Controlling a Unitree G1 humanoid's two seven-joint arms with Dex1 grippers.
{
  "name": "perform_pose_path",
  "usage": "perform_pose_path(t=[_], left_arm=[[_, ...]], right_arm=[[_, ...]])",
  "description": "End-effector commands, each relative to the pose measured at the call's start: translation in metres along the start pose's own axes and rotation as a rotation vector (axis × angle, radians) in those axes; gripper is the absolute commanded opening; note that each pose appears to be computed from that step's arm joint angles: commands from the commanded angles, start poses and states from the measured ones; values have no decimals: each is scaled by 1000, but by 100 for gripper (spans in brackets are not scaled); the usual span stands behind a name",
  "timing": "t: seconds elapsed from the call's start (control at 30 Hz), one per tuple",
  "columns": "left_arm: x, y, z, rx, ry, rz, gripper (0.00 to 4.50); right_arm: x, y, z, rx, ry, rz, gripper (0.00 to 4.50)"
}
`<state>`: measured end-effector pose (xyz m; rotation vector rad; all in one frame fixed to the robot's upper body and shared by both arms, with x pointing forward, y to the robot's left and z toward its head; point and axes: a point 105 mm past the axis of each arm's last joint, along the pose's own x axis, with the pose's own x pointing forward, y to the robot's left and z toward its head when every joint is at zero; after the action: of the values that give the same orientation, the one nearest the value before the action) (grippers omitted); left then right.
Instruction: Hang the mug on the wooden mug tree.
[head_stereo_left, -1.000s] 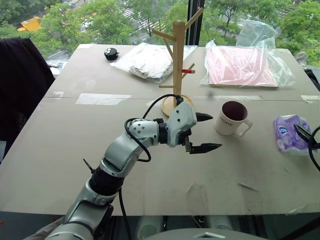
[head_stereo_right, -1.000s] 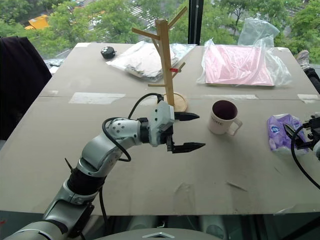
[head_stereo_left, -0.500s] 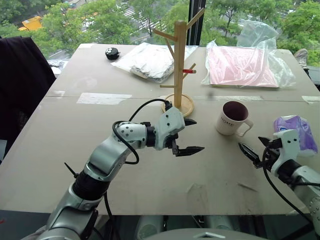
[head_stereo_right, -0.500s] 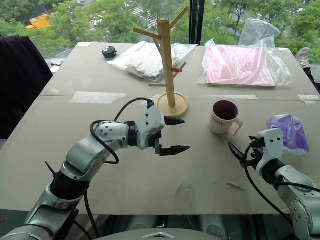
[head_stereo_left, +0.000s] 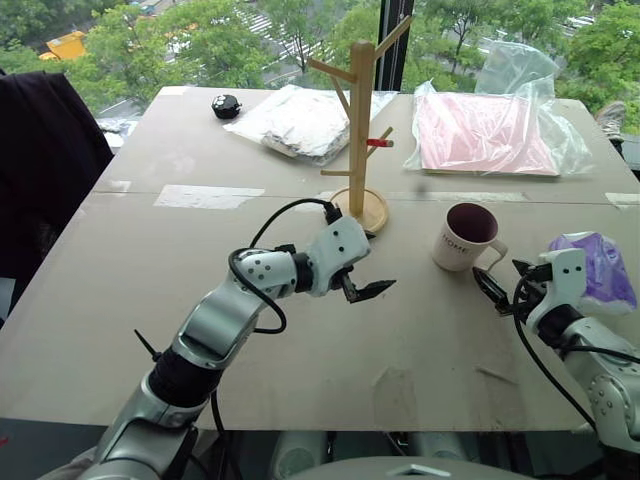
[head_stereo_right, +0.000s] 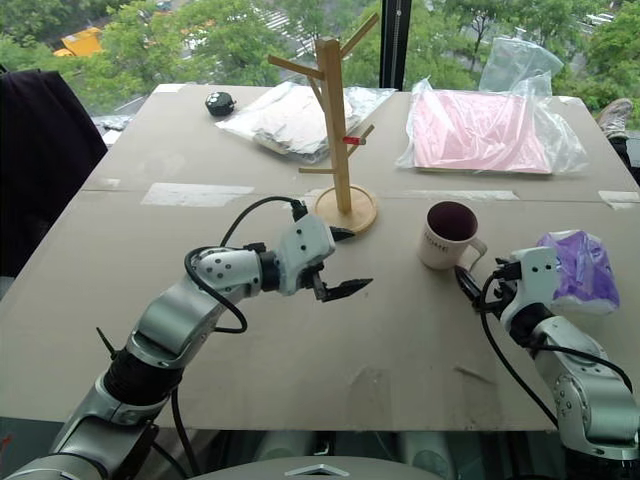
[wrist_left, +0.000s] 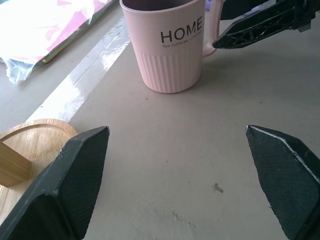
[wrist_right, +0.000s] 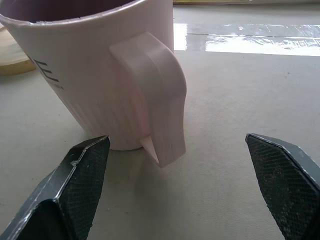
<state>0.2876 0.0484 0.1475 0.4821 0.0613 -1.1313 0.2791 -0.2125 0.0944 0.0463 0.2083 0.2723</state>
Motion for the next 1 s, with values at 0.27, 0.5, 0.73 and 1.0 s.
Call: perform_pose_path(t=[0.27, 0.5, 0.73, 1.0], left_arm=[[-1, -1, 15, 23, -60, -2, 450], [-3, -1, 17, 6, -76, 14, 450], [-8, 2, 4, -67, -91, 60, 450], [-32, 15, 20, -289, -473, 276, 450]], right_arm=[[14, 0, 8, -41, -71, 10, 365], [22, 4, 5, -57, -59, 41, 30], [28, 6, 16, -103, -68, 76, 4], [42, 40, 81, -443, -58, 389, 4]])
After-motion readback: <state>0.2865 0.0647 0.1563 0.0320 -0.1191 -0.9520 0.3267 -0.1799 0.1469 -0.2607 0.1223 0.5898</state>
